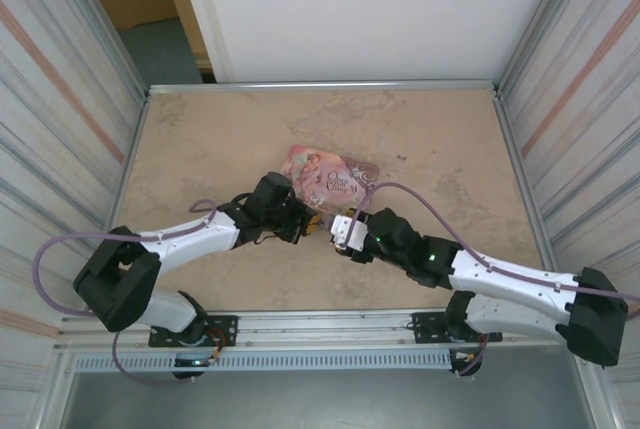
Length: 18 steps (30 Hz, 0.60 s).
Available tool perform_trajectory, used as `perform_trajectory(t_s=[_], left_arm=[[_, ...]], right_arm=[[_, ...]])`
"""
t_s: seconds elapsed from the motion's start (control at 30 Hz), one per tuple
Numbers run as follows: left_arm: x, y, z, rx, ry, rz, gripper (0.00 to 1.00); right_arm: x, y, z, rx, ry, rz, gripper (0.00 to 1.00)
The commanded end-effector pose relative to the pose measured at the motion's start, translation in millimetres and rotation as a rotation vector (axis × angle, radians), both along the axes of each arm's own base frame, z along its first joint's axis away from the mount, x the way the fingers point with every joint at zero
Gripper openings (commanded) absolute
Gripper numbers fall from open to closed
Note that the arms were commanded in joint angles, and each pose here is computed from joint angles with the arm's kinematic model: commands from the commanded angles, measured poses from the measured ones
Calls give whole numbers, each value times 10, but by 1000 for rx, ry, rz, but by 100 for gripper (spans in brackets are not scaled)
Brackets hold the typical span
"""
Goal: Unlock a padlock with a key
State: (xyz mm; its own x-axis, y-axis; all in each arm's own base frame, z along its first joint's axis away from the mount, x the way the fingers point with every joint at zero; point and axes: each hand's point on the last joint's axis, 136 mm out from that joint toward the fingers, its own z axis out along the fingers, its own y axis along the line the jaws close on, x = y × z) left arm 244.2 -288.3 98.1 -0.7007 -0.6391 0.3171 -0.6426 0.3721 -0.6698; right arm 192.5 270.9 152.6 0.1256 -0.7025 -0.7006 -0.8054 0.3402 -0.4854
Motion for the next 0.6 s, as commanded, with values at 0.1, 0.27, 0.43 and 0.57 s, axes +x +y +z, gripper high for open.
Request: perform_trajectory(t_s=[0.1,0.27,0.43,0.57], left_arm=[[44,-113,187,-53,-14,-9,0],[45,-115,179,-52,-12,-9,0],[41,-124,162,-53,-9,-14,0],[44,-126,160,-54,-8,-12,0]], right_arm=[[84,182,-21,-50,-75,14,50],[133,327,-72,-47,-83,22,45],[173,431,-122,-54,-84,30,38],[206,486,-146,-53,-92,28,31]])
